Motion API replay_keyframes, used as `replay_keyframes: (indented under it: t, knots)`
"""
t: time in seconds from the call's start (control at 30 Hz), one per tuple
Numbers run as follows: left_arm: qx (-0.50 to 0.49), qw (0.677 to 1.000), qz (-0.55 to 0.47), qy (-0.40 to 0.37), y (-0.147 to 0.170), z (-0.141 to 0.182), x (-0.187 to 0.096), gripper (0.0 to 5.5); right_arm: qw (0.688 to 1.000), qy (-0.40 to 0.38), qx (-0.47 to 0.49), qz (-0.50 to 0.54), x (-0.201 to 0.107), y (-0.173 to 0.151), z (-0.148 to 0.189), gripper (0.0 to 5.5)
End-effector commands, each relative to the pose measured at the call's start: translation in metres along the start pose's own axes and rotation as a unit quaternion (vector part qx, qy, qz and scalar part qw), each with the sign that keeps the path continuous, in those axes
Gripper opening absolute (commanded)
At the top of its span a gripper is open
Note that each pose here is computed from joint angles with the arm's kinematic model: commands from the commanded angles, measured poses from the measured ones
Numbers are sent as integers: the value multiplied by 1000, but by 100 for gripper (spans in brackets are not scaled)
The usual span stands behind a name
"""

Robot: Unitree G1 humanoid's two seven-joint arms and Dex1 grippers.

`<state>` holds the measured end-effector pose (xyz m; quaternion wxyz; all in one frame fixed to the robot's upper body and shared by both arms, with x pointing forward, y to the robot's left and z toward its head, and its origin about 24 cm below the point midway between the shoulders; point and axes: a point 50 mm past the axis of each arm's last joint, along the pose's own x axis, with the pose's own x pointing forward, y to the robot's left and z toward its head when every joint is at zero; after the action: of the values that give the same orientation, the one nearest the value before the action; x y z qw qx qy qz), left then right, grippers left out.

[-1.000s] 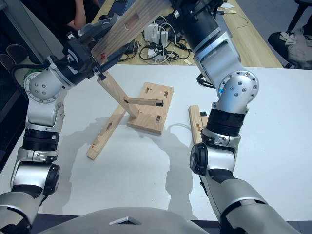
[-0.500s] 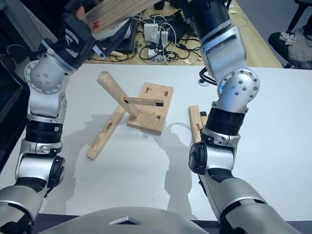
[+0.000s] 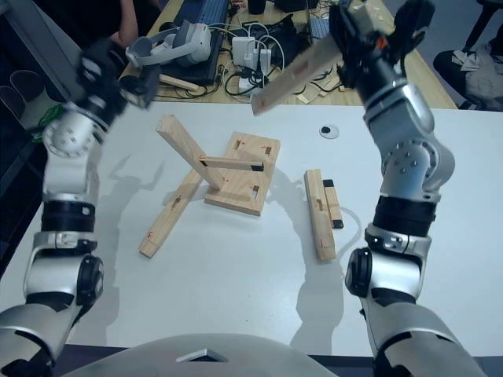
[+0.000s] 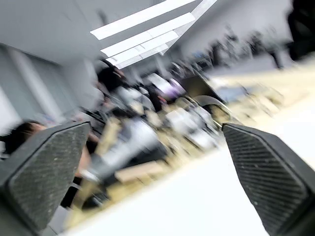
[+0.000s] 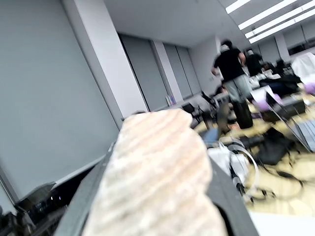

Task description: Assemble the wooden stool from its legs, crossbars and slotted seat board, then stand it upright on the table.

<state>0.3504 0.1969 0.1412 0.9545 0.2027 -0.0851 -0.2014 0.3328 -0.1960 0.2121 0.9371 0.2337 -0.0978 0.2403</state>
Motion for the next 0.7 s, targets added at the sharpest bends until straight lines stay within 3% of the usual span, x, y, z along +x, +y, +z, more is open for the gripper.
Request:
replay_keyframes:
  t: [0.03,0.3,0.5,0.7]
  knots:
    - [-9,998,-57,22,-29,-15,-7,493,999,30,35,-26,-25,-12,-19,98]
    - [-47,985,-150,71,-65,-27,-21,493,987,84,118,-70,-55,-20,-40,98]
    - [-86,976,-181,79,-76,-25,-28,493,979,133,124,-93,-68,-21,-57,98]
    - [-104,968,-212,83,-86,-19,-33,493,979,142,96,-109,-66,-31,-54,98]
